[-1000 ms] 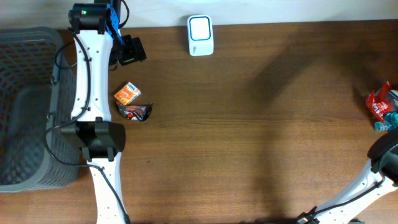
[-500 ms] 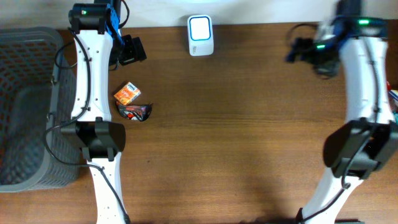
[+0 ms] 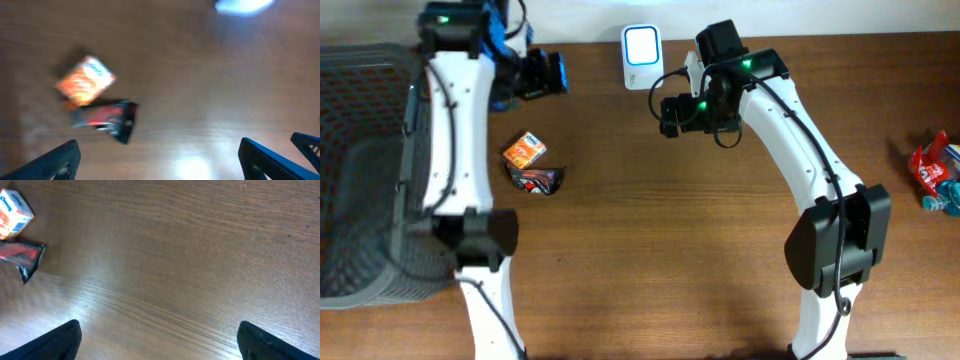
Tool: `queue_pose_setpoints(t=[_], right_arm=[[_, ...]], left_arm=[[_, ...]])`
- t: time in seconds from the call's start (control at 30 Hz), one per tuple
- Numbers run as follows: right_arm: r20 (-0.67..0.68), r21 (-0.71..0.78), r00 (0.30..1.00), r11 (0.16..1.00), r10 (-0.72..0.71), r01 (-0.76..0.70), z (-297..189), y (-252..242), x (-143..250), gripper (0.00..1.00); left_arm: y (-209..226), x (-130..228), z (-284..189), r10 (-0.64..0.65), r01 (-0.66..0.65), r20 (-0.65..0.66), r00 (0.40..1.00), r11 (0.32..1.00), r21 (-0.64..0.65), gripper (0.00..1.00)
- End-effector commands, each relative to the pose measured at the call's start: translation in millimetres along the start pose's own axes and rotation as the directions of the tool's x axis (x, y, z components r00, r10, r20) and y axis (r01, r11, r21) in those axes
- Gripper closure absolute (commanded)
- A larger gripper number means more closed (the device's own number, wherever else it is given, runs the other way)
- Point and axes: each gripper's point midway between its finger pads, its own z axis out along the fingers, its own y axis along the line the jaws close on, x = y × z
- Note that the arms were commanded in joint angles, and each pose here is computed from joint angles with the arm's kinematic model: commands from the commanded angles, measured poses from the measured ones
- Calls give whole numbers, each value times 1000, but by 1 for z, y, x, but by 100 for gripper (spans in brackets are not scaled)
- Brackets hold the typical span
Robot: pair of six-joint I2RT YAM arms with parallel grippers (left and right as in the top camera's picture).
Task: Scan the item barcode
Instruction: 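Reach the left gripper to the orange box and red-black package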
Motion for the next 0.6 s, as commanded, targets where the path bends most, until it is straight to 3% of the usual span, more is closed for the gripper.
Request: queue_pose_setpoints(t=[0.0, 0.13, 0.23, 0.3, 0.33, 0.4, 0.43, 0.57], right_arm=[[5, -9, 1000, 1000, 7, -7, 1, 4, -1, 2], [12, -83, 1000, 996, -26, 27, 14, 25, -2, 1], [16, -65, 999, 997, -51, 52, 33, 29, 2, 2], [12, -59, 999, 997, -39, 39, 35, 22, 1, 1], [18, -41, 1000, 999, -16, 17, 34, 14, -1, 2], [41, 14, 989, 989, 145, -146, 29, -14, -8, 1], [57, 26, 976, 977, 209, -211, 24, -36, -12, 1], [96, 50, 946, 948, 309, -314, 9, -92, -19, 2]], left_arm=[[44, -3, -118, -76, 126, 304, 950, 981, -148, 1], [64, 7, -158, -131, 183, 376, 917, 978, -104, 1], [34, 27, -110, -108, 108, 172, 979, 994, 6, 1], [29, 57, -57, -98, 96, -22, 995, 993, -65, 0], [39, 67, -41, -150, 139, -55, 987, 977, -162, 1], [67, 81, -22, -275, 246, -16, 961, 883, -400, 1], [64, 86, -8, -292, 256, -26, 956, 875, -412, 1], [31, 93, 45, -295, 258, -112, 949, 930, -260, 1]])
